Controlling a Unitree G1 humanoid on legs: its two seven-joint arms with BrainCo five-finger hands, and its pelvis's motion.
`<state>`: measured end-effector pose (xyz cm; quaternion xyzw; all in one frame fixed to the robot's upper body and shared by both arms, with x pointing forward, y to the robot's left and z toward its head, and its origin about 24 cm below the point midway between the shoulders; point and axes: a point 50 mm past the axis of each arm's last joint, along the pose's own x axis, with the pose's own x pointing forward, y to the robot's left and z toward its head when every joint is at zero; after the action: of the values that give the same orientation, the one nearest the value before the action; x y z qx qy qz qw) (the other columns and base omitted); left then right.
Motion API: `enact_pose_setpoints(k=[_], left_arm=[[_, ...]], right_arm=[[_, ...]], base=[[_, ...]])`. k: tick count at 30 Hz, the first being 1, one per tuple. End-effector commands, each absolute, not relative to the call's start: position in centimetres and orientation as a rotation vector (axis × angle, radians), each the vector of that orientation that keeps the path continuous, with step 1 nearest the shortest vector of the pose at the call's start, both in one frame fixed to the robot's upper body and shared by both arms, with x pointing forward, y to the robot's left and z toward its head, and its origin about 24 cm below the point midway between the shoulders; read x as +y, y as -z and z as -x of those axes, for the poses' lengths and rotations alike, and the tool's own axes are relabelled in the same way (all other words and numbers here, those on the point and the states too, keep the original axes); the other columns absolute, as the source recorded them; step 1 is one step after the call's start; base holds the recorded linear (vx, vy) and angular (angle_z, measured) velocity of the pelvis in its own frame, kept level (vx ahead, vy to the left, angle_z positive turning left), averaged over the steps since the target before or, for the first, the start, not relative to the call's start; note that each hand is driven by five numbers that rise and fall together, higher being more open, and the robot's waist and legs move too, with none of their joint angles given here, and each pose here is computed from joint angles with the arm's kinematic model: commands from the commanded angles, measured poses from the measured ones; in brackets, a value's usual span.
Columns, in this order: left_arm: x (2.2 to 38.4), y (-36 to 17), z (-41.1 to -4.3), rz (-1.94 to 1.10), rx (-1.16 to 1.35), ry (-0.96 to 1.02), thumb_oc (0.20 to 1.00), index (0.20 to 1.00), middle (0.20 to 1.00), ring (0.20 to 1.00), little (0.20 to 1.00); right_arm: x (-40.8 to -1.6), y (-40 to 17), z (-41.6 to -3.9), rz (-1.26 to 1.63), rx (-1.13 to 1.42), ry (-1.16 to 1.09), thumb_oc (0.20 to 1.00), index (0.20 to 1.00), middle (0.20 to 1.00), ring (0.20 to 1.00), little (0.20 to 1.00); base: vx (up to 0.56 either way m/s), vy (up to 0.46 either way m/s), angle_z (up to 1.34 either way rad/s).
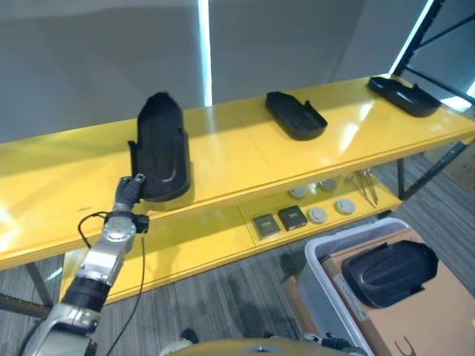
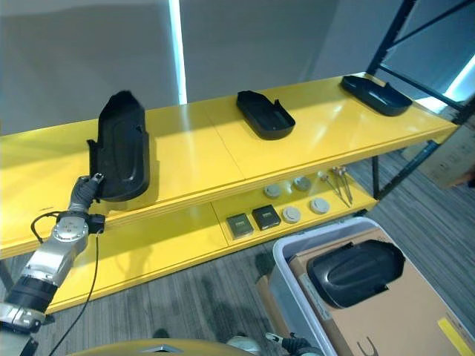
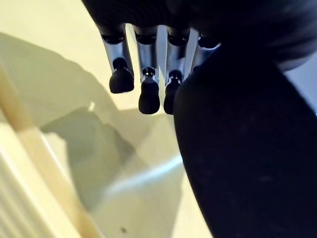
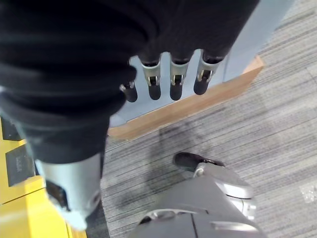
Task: Move parts from the plastic box to the shelf.
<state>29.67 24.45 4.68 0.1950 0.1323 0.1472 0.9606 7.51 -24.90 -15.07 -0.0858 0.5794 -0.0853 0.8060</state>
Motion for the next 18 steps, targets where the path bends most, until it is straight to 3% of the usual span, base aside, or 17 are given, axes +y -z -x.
enact_pose_setpoints(k=[1,8,18], left_arm=[[26.3,-8.5,-31.7,-0.529,0.169,-0.452,0.2,0.2,0.2,0.2,0.2],[28.6,-6.4,-32.9,-0.644,0.367,-0.564,0.2,0.2,0.2,0.2,0.2],[26.9,-5.3,-34.4,-0.68,0.475,-0.576,0.2,0.2,0.2,0.2,0.2]], right_arm=[[-24.9,15.1,-6.9,0.225,1.268,0.13,1.0,1.0,1.0,1.0,1.0],[-24.6,15.3,-6.3,0.296,1.289,0.052,1.0,1.0,1.0,1.0,1.0],[-25.1,15.4,-6.3,0.314,1.287,0.055,1.0,1.0,1.0,1.0,1.0]], base=[[0.05,0.066,-0.02],[0.04,0.044,-0.12],[0.03,-0.01,-0.11]])
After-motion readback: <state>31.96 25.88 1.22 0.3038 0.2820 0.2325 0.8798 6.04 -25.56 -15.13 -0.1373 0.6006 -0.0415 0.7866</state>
